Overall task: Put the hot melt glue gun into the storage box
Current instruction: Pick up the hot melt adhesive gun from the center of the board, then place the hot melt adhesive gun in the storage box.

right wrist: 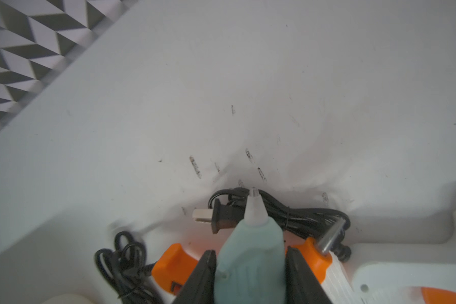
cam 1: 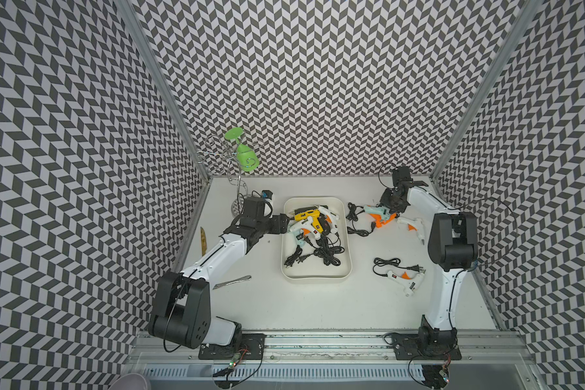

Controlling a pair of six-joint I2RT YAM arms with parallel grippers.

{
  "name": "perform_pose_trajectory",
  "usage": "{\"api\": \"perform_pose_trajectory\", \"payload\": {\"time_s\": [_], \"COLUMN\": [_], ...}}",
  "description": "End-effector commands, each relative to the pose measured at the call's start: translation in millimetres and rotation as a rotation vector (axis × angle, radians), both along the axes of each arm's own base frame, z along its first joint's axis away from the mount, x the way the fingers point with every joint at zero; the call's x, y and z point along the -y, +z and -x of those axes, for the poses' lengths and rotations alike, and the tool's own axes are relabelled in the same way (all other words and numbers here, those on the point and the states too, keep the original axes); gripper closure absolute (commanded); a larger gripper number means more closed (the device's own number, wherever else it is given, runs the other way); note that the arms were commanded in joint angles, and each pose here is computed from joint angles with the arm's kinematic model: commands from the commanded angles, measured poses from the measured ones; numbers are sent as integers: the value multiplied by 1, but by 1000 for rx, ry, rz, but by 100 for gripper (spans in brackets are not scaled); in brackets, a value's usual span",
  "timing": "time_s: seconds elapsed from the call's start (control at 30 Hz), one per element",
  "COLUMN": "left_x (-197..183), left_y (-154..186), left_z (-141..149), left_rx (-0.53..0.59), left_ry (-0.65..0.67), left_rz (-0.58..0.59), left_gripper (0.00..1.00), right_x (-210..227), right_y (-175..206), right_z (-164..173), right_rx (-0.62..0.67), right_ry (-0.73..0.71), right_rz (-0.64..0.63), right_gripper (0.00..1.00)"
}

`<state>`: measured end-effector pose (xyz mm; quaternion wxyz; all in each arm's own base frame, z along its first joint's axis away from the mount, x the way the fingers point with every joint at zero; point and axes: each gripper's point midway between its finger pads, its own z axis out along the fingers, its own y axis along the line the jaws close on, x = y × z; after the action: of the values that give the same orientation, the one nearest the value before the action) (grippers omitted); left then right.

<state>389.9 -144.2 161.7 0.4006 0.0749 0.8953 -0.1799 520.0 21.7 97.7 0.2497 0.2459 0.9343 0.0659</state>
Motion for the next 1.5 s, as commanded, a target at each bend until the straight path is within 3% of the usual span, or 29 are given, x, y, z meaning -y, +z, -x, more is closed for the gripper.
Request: {"api": "perform_pose_trajectory", "payload": {"time_s": [0.0, 0.37, 0.77, 0.9, 1.17, 1.47], "left_x": [11, 51, 55, 60, 66, 30], "left_y": [33, 61, 63, 68, 101, 121], "left_z": [-4, -3, -3, -1, 5, 5], "left_rx": [73, 140, 141, 153, 246, 314], "left_ry": [-20, -124, -126, -137, -169, -44], "left_rz": [18, 45, 57, 87, 170, 131], "left_gripper": [19, 19, 19, 19, 20, 19], "right_x": [-9, -23, -55, -70, -146, -210], "right_y": [80, 161, 269, 285, 261, 157], "right_z": [-6, 20, 53, 60, 77, 76], "right_rx": [188, 339, 561, 586, 520, 346], "right_ry": [31, 96, 203, 252, 445, 526], "right_rz": [-42, -80, -66, -81, -149, -177], "right_gripper": [89, 90, 90, 90, 91, 92]}}
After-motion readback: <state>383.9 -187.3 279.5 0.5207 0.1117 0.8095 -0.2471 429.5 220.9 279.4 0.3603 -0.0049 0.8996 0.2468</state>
